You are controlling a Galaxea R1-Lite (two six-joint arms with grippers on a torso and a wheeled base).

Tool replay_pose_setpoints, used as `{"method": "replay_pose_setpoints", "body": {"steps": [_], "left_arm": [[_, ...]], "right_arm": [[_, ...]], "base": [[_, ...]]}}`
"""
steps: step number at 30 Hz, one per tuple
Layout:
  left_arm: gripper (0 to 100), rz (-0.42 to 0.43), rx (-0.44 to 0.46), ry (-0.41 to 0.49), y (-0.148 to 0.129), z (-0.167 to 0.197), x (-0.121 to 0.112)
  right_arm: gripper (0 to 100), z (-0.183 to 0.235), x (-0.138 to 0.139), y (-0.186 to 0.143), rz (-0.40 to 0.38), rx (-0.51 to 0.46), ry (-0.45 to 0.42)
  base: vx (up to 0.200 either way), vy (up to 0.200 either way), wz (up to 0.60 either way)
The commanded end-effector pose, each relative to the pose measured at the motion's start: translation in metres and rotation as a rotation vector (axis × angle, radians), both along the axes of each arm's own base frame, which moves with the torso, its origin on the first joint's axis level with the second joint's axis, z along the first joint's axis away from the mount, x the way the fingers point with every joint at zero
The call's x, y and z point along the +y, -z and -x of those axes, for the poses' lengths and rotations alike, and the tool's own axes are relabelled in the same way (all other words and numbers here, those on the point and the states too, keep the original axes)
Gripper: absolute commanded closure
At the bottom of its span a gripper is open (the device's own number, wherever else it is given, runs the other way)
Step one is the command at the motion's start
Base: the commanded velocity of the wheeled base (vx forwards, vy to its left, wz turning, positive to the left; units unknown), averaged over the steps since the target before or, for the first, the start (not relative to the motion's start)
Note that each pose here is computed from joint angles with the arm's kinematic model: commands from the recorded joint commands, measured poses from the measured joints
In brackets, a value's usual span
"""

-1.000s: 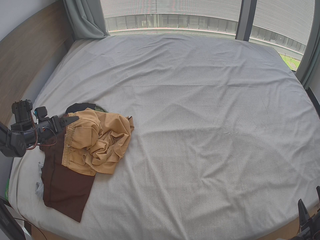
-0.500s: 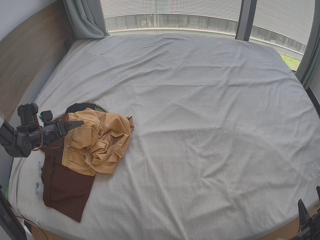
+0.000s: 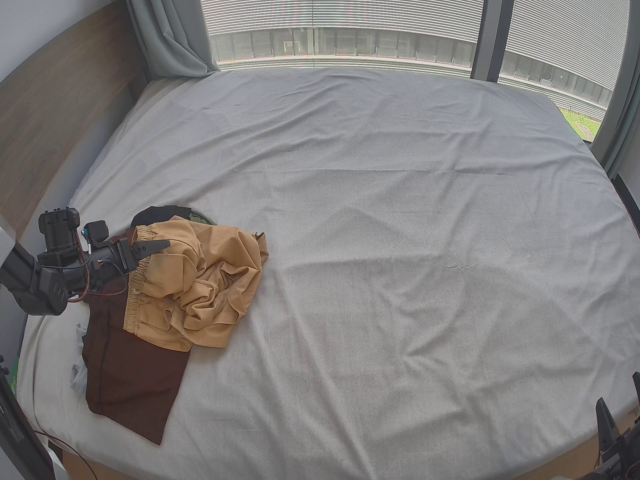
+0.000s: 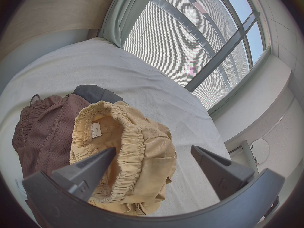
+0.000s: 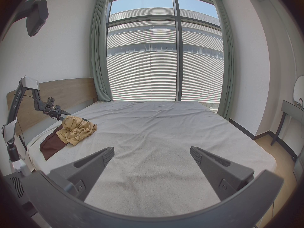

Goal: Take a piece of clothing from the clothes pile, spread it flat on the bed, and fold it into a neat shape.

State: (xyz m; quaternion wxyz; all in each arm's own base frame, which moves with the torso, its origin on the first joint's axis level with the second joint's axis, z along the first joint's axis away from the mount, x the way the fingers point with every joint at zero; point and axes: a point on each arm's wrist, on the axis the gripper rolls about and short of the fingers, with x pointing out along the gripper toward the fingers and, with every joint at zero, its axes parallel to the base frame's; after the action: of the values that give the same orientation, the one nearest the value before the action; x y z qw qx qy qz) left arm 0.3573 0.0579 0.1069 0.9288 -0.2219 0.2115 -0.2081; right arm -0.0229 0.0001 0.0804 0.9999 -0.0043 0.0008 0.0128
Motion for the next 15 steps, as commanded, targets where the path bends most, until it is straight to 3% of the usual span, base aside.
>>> {"method": "replay_pose_setpoints", "body": {"steps": [1,15], "left_arm": [[100,0.004,-0.001,0.000,-0.0005,-0.0014,-0.0005],[100,0.054,0.021,0.033,-0.0005,0.0030,-0.0027]], "right_arm": [[0,-0.0001,0.0000,0.0053,0.001,0.001,-0.001],[0,-0.0001,0.0000,0.0053,-0.001,0.001,-0.001]], "base": [[0.000,0.000,0.00],[0.000,0.000,0.00]]}}
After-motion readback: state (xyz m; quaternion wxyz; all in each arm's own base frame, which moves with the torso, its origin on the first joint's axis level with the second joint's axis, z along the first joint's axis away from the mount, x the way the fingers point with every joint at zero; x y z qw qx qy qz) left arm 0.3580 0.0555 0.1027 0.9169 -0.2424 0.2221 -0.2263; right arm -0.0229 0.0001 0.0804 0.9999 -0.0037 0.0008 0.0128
